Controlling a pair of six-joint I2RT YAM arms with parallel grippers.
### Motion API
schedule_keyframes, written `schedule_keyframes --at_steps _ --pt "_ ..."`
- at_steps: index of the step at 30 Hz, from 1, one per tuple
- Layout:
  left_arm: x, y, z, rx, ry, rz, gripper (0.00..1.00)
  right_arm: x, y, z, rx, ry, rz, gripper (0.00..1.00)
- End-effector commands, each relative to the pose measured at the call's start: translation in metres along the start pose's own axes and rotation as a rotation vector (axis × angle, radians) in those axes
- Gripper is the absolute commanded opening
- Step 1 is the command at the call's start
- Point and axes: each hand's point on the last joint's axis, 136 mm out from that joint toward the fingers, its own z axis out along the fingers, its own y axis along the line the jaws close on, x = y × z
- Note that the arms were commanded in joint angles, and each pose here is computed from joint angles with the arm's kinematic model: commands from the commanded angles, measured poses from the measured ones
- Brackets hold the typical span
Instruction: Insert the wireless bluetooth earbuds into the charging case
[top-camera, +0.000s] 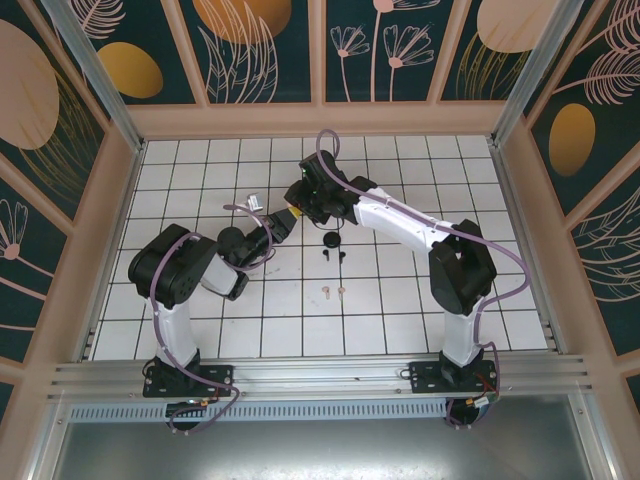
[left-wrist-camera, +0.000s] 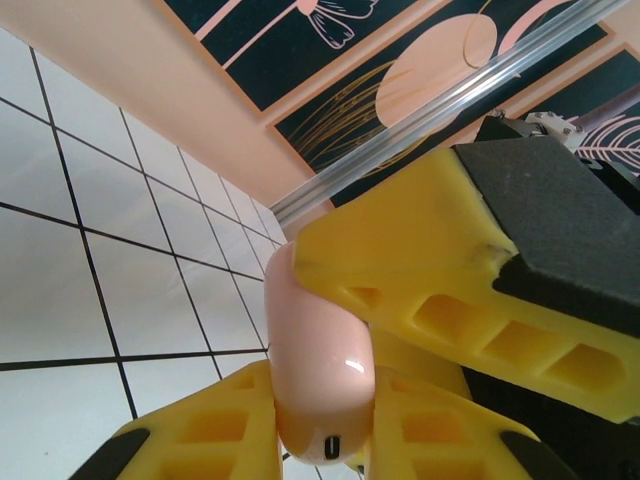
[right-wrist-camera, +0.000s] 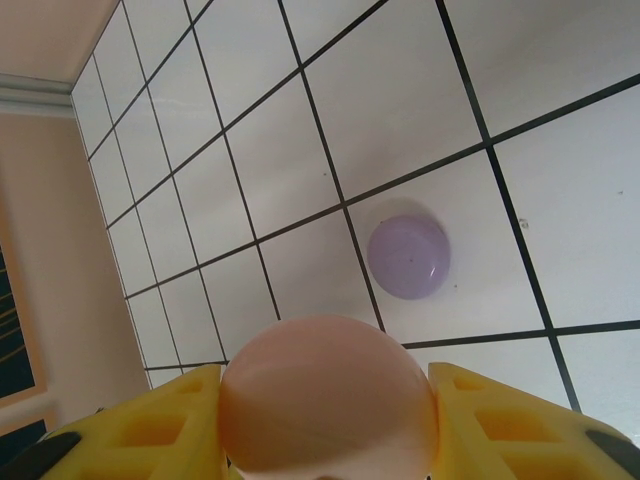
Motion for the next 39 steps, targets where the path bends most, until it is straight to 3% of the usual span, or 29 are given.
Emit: schedule_keyframes --at_steps 1,10,12,18,23,33,39 --pt "-0.035 -0.039 -0.002 0.146 -0.155 0.071 0.17 0.007 0.018 -0.006 -0.058 0.025 0.003 0.37" --pt "-0.035 -0.042 -0.001 0.153 -0.157 0.069 0.05 0.005 0.020 -0.008 -0.064 0.018 0.007 0.38" --pt "-0.035 -0.042 -0.001 0.155 -0.156 0.068 0.00 0.003 0.021 -0.009 -0.069 0.012 0.009 0.42" --pt "-0.034 -0.041 -0.002 0.151 -0.153 0.056 0.00 -0.020 0.022 -0.026 -0.096 -0.043 0.018 0.63" --pt "-0.030 -0.036 -0.001 0.140 -0.134 0.034 0.00 -0.042 0.022 -0.056 -0.124 -0.120 0.015 0.69" --pt "0.001 -0.043 0.020 0.156 0.116 0.055 0.00 -0.069 -0.015 -0.096 -0.204 -0.190 -0.176 0.69" --pt "0.026 -0.048 0.026 0.176 0.317 0.109 0.00 -0.074 -0.020 -0.118 -0.307 -0.211 -0.473 0.69"
